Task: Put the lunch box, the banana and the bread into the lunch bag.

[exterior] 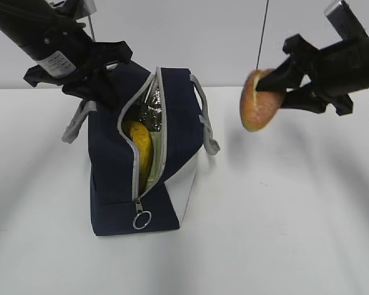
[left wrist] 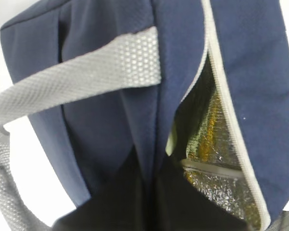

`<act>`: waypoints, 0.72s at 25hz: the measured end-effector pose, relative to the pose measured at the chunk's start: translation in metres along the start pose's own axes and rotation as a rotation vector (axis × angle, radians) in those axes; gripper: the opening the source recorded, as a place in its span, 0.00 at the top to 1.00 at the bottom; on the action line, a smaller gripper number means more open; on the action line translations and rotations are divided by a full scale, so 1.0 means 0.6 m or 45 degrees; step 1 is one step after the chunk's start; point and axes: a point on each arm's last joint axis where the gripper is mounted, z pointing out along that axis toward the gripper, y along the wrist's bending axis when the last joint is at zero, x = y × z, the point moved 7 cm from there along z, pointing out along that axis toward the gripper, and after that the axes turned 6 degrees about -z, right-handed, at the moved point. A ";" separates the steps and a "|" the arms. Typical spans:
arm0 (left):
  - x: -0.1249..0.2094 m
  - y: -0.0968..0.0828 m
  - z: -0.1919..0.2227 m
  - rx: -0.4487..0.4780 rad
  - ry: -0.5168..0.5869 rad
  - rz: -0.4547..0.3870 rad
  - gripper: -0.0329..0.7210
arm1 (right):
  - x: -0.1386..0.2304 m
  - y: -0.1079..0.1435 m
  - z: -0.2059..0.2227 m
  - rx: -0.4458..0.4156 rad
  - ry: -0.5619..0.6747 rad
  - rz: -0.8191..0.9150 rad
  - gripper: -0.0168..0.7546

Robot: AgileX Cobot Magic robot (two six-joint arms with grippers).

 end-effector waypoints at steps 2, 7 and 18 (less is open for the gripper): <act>0.000 0.000 0.000 0.000 0.000 0.000 0.96 | -0.015 0.045 -0.008 -0.182 -0.026 -0.022 0.52; 0.000 -0.001 0.000 0.003 -0.001 -0.002 0.96 | -0.046 0.106 -0.026 -0.409 -0.125 -0.074 0.53; -0.001 -0.013 0.000 0.062 -0.002 -0.038 0.96 | 0.001 0.156 0.045 -0.514 0.026 -0.076 0.53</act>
